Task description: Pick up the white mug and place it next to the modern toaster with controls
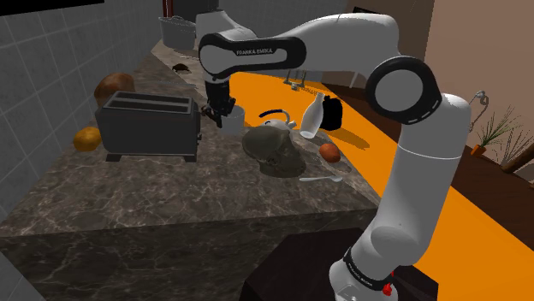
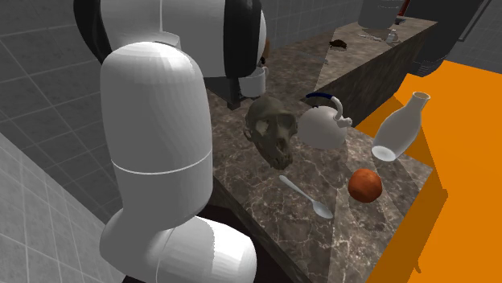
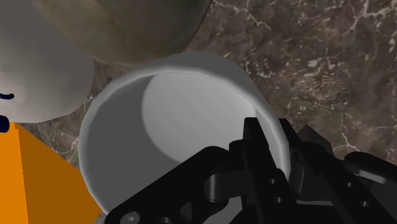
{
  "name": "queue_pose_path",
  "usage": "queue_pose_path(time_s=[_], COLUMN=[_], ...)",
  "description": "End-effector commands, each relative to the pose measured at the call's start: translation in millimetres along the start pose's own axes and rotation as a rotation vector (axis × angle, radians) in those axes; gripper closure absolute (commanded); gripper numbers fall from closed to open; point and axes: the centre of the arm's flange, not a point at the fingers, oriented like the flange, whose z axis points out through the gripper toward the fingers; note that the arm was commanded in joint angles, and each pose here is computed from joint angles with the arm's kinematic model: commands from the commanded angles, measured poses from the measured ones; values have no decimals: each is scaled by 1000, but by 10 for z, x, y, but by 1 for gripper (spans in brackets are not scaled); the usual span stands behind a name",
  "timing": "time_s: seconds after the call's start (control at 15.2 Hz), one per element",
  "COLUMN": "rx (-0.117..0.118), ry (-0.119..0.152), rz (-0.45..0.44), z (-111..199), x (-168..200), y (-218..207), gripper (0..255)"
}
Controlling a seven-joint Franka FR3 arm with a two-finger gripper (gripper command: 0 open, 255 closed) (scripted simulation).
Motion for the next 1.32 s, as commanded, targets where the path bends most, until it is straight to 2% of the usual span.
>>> queue_pose_path(time_s=[0.0,1.25], rx=[0,0], ry=[1,1], rz=[0,0], z=[101,1090], x=[13,59], y=[-20,-181], gripper=[255,255])
